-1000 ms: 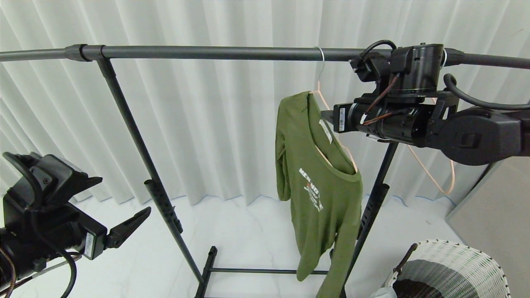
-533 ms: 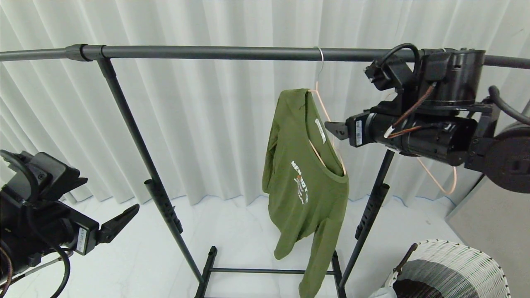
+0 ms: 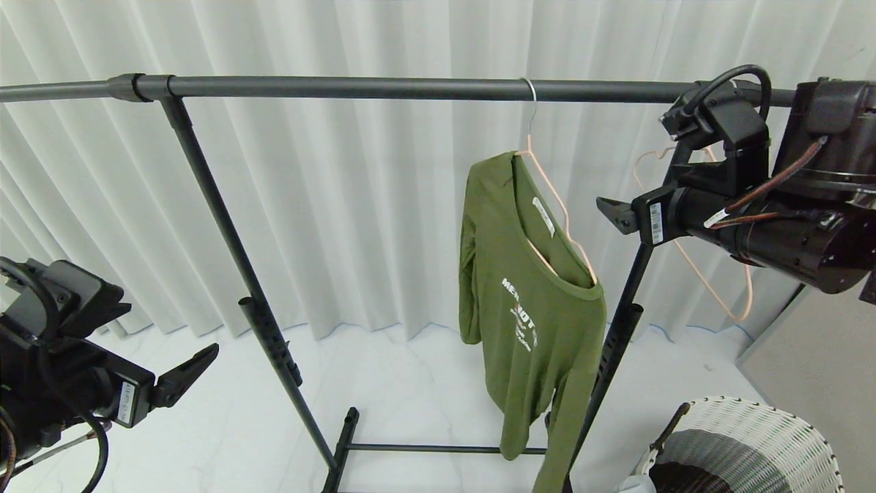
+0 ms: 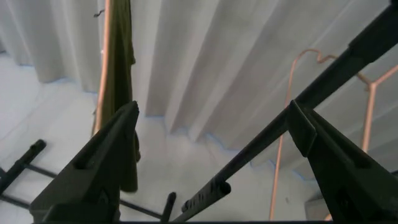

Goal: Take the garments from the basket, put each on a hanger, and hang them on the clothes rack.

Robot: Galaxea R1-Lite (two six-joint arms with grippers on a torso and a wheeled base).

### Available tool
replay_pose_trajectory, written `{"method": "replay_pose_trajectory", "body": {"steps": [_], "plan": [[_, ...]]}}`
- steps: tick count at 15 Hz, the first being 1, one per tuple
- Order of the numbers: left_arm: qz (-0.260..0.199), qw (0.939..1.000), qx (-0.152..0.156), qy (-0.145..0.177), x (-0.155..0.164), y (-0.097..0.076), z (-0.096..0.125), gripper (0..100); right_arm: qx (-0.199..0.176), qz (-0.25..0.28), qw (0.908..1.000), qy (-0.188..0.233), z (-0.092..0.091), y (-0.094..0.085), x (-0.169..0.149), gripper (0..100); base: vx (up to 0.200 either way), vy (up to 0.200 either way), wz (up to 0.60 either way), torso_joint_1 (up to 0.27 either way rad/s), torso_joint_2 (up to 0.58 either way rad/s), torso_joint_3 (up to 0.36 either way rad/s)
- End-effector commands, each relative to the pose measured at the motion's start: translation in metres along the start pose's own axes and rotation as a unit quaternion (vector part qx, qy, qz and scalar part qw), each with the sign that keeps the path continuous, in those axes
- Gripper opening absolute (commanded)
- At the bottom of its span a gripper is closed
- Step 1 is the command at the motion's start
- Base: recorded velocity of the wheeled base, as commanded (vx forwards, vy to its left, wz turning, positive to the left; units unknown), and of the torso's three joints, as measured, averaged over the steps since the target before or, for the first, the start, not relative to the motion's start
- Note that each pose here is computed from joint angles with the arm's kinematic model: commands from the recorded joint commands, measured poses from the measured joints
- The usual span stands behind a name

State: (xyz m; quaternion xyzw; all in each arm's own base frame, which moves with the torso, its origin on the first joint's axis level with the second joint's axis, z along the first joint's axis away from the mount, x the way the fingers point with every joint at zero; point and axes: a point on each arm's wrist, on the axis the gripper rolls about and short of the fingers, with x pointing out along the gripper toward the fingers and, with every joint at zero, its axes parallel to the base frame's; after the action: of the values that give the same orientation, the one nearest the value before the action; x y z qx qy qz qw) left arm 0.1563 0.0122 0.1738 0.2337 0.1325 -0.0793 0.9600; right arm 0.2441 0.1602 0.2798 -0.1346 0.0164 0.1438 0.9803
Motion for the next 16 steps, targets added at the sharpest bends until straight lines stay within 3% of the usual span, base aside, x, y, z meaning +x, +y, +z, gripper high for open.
{"method": "replay_pose_trajectory", "body": {"steps": [1,3,12,16], "plan": [[0.001,1.0,0.001,-0.002,-0.002,-0.001,-0.001,100,0.0,-0.003,1.0,-0.001,0.0,-0.001,-0.001,100,0.0,0.0,0.0,0.0,0.0,0.0],[0.002,1.0,0.001,-0.002,-0.003,-0.001,-0.001,100,-0.007,-0.011,0.9999,0.006,-0.003,-0.003,-0.002,100,0.0,0.0,0.0,0.0,0.0,0.0],[0.002,1.0,0.001,-0.003,-0.004,-0.001,-0.001,100,-0.032,-0.044,0.9982,0.025,-0.011,-0.014,0.003,100,-0.2,0.0,0.0,0.001,0.0,0.002],[0.0,1.0,0.002,-0.006,-0.006,-0.003,-0.001,100,-0.06,-0.072,0.9928,0.075,-0.039,-0.034,0.001,100,-0.2,0.0,0.0,0.002,0.0,0.0]]}}
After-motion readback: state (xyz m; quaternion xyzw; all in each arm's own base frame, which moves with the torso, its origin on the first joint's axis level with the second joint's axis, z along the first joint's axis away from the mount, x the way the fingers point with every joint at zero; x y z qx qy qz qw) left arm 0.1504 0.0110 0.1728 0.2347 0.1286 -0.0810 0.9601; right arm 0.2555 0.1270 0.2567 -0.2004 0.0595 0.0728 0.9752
